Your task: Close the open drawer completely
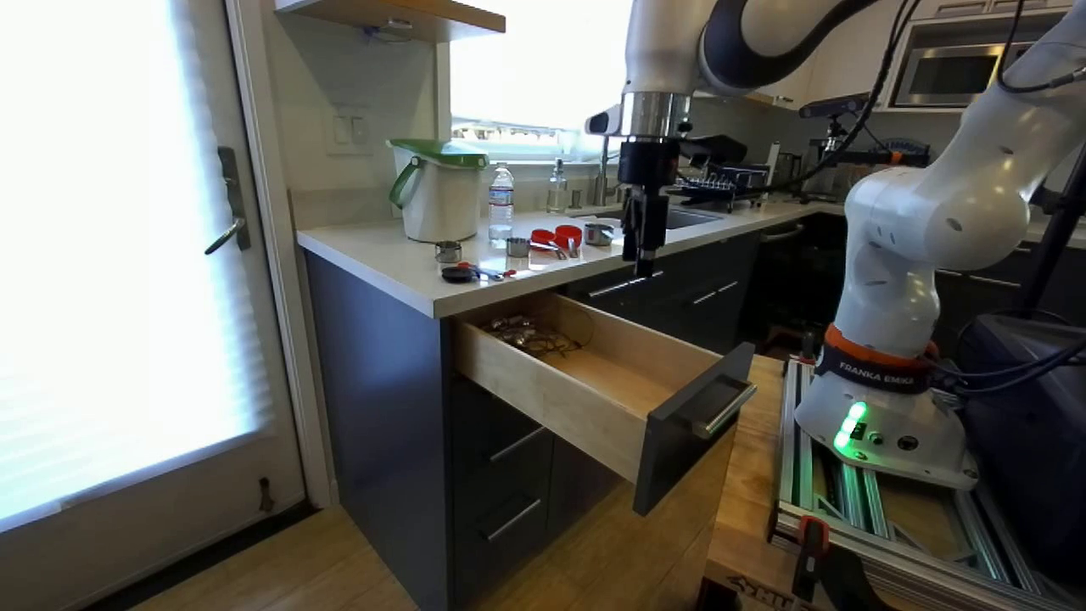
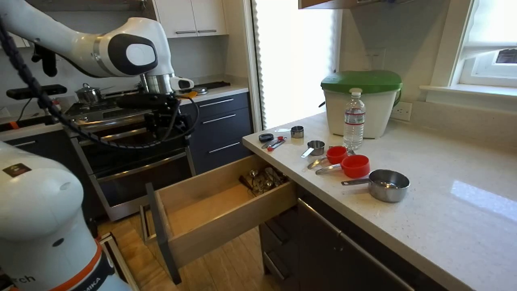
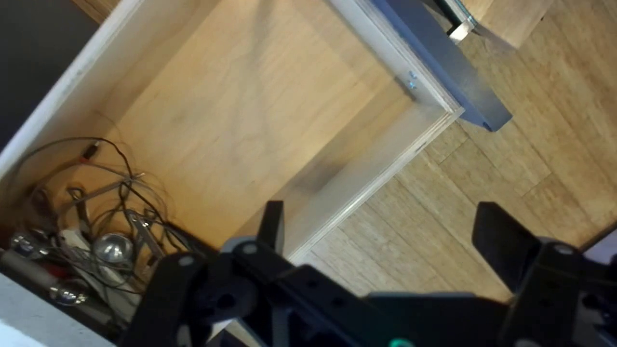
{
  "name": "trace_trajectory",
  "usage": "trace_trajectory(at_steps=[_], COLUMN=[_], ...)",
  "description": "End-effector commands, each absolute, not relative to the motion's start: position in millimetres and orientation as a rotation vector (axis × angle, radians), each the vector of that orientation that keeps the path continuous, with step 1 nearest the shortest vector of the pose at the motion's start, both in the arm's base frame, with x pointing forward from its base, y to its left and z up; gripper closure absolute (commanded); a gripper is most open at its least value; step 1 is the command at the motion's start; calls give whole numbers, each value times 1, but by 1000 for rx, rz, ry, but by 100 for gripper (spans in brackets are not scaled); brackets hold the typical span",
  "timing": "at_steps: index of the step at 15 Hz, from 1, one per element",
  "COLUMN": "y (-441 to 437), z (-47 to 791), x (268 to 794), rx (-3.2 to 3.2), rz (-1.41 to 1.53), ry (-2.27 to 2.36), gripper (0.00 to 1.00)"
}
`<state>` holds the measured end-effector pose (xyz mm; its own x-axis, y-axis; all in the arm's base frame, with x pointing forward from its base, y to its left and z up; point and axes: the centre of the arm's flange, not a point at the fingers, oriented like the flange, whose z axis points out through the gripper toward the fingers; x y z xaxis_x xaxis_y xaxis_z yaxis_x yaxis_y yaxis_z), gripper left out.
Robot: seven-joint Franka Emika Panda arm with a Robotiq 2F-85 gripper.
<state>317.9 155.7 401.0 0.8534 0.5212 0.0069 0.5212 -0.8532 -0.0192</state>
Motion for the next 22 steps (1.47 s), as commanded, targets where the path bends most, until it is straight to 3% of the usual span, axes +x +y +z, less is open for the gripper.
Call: trace_trajectory(at_steps=[1, 9, 16, 21, 22], y=[177, 178, 183, 198, 201], z=[367, 325, 340, 329, 326], x=[325, 311, 316, 305, 302], rx=[-2884, -2492, -2589, -2314, -2256], rz=[30, 117, 84, 104, 98], ry=[-1134, -1642, -1584, -1794, -1831], gripper=[0, 0, 0, 0, 5])
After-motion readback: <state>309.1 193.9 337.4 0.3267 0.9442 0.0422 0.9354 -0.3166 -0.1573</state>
